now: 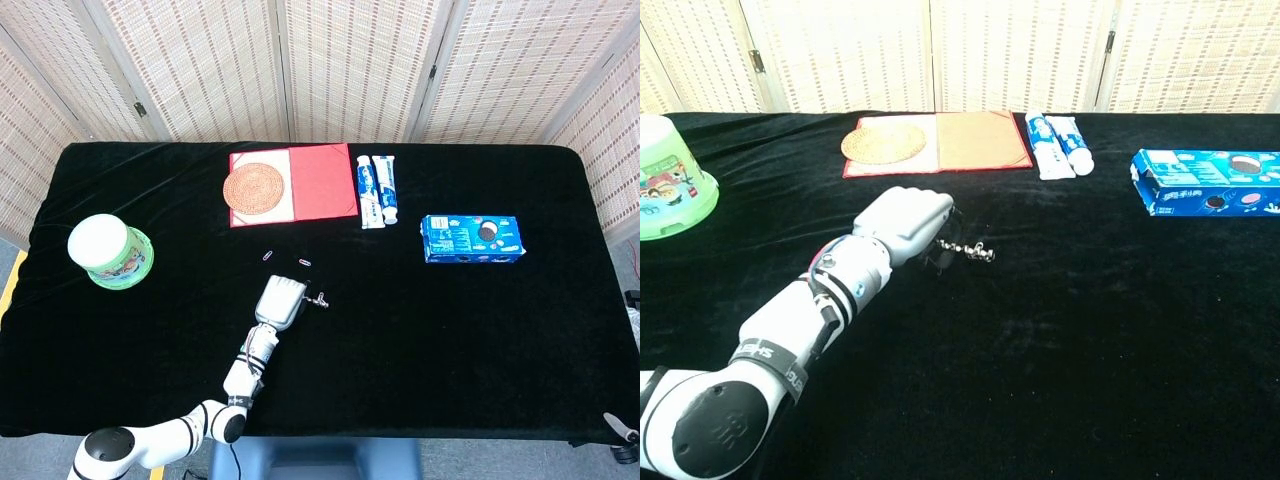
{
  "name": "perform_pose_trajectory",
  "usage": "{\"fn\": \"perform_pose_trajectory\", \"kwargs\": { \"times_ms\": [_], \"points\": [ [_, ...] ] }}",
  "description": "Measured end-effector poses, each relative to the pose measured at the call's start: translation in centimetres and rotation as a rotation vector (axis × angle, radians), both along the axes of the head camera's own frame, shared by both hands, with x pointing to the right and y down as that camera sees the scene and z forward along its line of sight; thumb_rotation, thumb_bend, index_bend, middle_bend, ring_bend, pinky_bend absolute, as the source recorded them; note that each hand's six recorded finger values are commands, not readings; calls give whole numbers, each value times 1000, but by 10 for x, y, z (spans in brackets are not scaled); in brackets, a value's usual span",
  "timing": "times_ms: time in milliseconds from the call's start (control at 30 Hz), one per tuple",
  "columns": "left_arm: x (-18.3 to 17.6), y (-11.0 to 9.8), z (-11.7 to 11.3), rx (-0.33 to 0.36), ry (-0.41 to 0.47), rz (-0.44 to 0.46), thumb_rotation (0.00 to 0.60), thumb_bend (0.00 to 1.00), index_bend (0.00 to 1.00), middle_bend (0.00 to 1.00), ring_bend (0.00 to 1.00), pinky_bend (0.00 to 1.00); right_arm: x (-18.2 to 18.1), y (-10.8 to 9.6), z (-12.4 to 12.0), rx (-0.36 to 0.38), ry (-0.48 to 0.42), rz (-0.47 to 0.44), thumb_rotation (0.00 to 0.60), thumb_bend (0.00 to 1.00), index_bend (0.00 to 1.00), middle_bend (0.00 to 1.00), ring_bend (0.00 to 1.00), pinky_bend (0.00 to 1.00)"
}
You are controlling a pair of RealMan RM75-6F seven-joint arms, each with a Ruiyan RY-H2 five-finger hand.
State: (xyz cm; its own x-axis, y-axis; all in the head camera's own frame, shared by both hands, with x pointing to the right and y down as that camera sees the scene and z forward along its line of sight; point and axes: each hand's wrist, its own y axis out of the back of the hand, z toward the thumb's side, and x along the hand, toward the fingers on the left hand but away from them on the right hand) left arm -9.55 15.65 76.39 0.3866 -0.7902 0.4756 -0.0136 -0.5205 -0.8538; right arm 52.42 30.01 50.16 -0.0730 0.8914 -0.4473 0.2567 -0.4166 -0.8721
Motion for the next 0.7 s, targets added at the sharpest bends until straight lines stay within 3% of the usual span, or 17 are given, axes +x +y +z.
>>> {"fn": "perform_pose_trajectory", "kwargs": {
  "times_ms": [367, 700],
  "points": [
    [-20, -10, -29, 89, -5, -18, 600, 552, 941, 1000, 1000, 1000, -7, 1, 1, -6, -4, -31, 600, 104, 0, 0, 0, 0],
    [-91, 1, -50, 95, -83, -108, 600, 552, 941, 1000, 1000, 1000, -19, -1, 1, -5, -24, -87, 600, 104, 0, 0, 0, 0]
  ]
}}
